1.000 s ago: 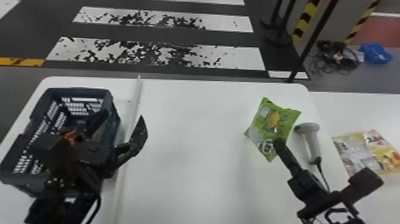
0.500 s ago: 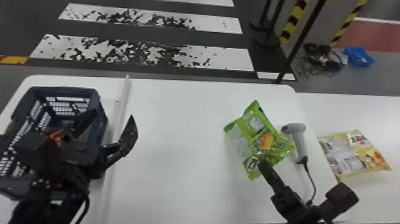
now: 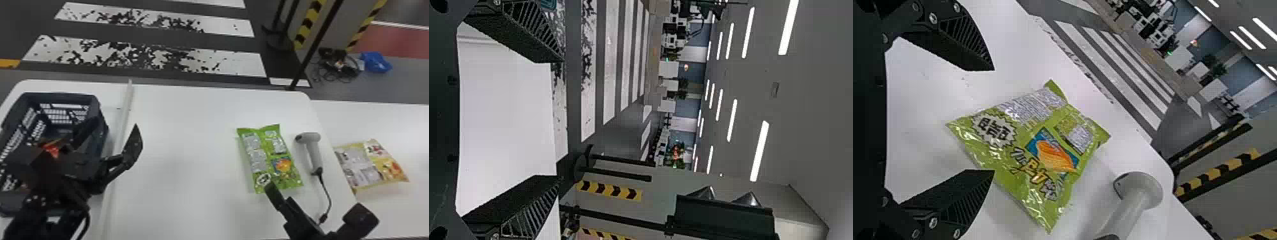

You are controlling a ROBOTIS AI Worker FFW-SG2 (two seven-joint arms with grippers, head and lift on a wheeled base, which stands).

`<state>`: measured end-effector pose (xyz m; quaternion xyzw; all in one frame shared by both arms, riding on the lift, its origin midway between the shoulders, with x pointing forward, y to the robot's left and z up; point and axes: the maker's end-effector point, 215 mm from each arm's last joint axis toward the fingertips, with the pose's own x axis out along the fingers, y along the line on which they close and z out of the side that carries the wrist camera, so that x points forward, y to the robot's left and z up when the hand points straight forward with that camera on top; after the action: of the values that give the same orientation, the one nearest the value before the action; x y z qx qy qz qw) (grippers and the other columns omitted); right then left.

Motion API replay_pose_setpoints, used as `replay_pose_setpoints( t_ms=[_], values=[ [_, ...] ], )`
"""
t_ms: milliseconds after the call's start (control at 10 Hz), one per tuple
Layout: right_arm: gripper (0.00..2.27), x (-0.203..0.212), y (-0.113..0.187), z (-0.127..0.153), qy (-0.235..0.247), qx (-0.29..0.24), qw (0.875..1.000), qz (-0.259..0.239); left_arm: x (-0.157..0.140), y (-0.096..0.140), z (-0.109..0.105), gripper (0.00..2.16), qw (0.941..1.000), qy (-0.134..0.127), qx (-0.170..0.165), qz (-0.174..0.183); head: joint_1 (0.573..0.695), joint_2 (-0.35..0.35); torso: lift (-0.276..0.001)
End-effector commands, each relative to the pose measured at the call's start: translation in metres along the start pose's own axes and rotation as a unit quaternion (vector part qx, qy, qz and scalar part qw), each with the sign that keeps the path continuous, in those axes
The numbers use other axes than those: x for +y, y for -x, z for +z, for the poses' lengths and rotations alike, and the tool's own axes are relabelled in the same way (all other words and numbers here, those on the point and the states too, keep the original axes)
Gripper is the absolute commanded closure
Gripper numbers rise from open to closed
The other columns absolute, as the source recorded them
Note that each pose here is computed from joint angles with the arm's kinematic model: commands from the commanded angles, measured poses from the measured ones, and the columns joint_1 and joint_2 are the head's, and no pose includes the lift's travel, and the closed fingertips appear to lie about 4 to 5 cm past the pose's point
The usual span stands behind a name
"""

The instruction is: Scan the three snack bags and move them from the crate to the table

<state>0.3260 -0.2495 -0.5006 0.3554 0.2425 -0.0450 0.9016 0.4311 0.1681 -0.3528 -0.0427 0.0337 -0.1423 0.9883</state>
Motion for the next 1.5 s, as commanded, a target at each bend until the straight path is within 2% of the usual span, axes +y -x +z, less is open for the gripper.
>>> replay_pose_setpoints(
  t_ms=[0,100,200,300,400,500,600,900,1100,1400],
  values=[
    [0.09,0.014,0.006,-0.008,0.016,0.029,0.999,0.011,-0.004,0.001,0.000,0.04,1.0000,0.002,-0.003,-0.003,0.695,-0.135,-0.062],
    [0.11,0.017,-0.002,0.013,0.072,0.008,0.997,0.005,-0.008,0.003,0.002,0.04,0.9999,0.002,-0.010,-0.005,0.695,-0.112,-0.062],
    [0.29,0.022,-0.015,0.037,0.123,-0.011,0.992,0.008,-0.008,0.007,0.004,0.04,0.9999,0.001,-0.016,-0.004,0.695,-0.114,-0.062],
    [0.57,0.027,-0.024,0.057,0.167,-0.030,0.985,0.023,-0.009,0.010,0.007,0.04,0.9998,0.000,-0.021,-0.003,0.695,-0.125,-0.062],
    [1.66,0.035,-0.032,0.087,0.203,-0.068,0.975,0.058,-0.009,0.011,0.009,0.04,0.9997,0.000,-0.024,-0.002,0.695,-0.128,-0.062],
    [2.24,0.037,-0.038,0.108,0.252,-0.096,0.960,0.068,-0.009,0.011,0.008,0.04,0.9998,-0.003,-0.021,-0.003,0.695,-0.136,-0.062],
    [2.24,0.031,-0.050,0.121,0.304,-0.109,0.944,0.062,-0.014,0.011,0.007,0.04,0.9998,-0.002,-0.020,-0.006,0.695,-0.153,-0.062],
    [2.24,-0.016,-0.079,0.110,0.329,-0.088,0.940,0.031,-0.040,0.006,0.002,0.04,0.9995,-0.009,-0.013,-0.027,0.695,-0.214,-0.062],
    [2.24,-0.009,-0.099,0.098,0.330,-0.083,0.939,0.041,-0.042,0.008,-0.001,0.04,0.9996,-0.011,-0.009,-0.025,0.695,-0.246,-0.062],
    [2.24,0.019,-0.112,0.074,0.332,-0.077,0.938,0.071,-0.033,0.015,-0.010,0.04,0.9999,-0.011,0.000,-0.007,0.695,-0.206,-0.062]
  ],
)
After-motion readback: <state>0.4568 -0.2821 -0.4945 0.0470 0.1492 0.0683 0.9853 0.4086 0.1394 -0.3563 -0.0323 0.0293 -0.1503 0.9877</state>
